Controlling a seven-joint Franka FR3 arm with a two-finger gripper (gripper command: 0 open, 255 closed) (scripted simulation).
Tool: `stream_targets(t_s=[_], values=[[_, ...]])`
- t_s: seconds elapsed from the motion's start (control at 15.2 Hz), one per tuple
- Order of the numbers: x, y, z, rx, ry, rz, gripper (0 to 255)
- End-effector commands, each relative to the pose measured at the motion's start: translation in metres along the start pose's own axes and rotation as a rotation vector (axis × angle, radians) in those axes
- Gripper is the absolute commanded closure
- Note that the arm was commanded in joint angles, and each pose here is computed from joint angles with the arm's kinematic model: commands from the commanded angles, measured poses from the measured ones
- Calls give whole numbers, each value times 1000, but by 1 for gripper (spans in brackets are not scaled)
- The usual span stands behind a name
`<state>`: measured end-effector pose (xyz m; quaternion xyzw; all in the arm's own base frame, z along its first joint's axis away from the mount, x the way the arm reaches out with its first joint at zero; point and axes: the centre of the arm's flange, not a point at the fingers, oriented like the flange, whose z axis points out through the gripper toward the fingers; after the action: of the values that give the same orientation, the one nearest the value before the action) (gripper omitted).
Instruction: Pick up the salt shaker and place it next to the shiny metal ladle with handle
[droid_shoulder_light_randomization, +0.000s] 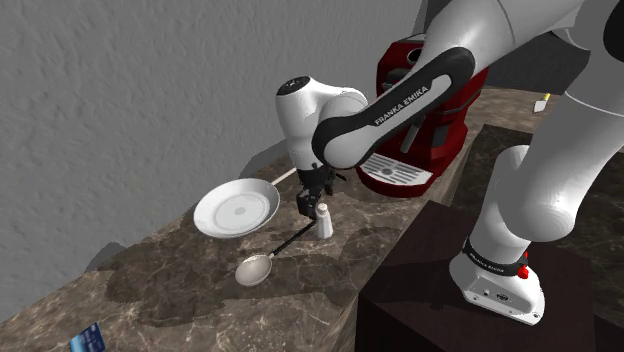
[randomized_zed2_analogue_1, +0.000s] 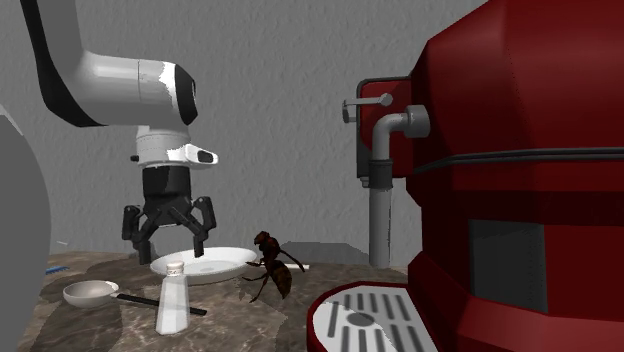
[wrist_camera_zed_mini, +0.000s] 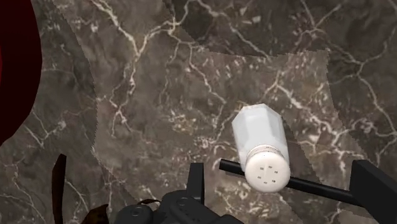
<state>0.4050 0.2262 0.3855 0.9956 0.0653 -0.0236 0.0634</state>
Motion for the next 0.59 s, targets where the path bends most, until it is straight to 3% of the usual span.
stream_targets(t_s=[0.0,0.53], values=[[-1,2,-26,0,-1,0,0],[-1,2,-36,0,-1,0,0]])
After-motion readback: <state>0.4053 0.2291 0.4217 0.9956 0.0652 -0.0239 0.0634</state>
